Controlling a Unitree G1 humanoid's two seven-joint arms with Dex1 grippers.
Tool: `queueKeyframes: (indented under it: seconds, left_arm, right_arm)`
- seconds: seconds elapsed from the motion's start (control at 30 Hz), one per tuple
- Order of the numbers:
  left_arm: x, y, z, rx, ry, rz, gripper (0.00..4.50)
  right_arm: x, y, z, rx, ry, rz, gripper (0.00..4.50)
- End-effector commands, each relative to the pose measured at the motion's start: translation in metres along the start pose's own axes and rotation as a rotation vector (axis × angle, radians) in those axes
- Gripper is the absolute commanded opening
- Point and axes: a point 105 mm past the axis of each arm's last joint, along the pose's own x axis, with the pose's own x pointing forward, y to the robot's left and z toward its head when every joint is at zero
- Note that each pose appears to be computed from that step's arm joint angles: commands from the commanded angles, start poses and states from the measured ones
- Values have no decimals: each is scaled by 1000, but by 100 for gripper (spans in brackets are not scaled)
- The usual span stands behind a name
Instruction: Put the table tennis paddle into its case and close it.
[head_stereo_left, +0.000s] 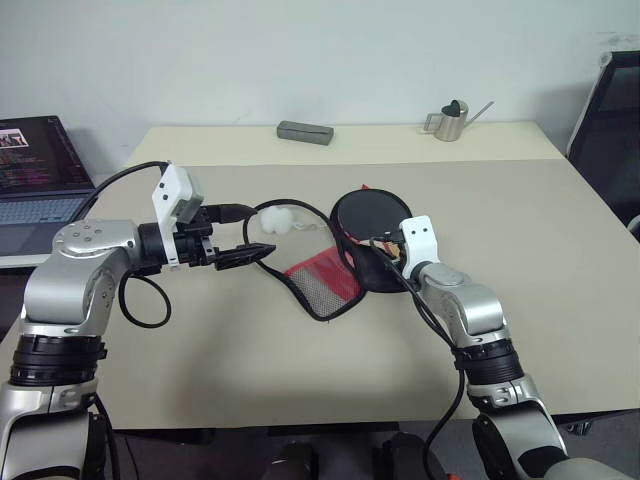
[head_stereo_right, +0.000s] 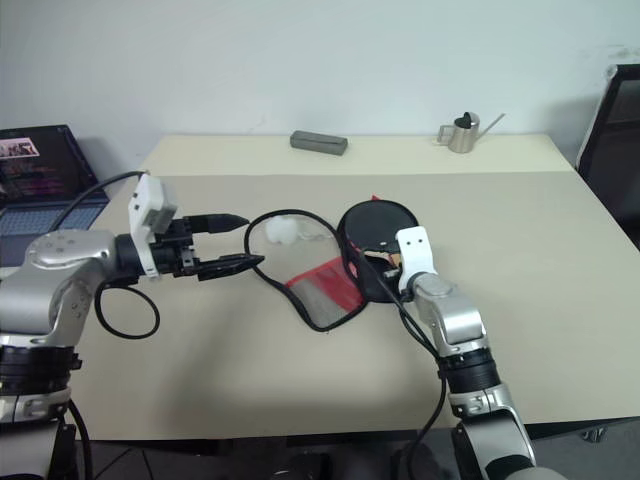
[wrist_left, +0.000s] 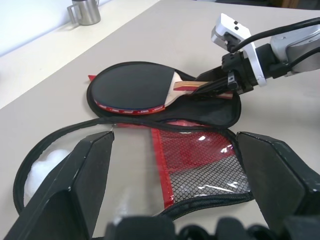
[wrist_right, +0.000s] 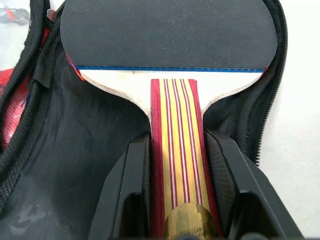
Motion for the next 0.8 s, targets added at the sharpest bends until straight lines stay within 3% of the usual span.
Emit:
queueKeyframes:
  seconds: [0.03,0.07,0.1,0.33,0.53,0.8]
  left_arm:
    - [-8,4,8,38,-20,24,429]
    - [-8,4,8,39,-20,24,429]
    - [-9,4,7,39,-19,24,429]
    - [-10,5,4,38,-18,27,429]
    - [-14,8,-1,31,-21,61,429]
    - [-25,26,-23,10,3,200,429]
  right_arm:
    - [-2,6,19,-15,-67,16,122]
    - [-2,7,19,0,-70,26,122]
    - [-3,8,19,12,-70,31,194]
    - [-15,13,30,19,-103,45,433]
    - [-42,11,48,76,-166,94,444]
    - [-63,-36,39,29,-162,111,444]
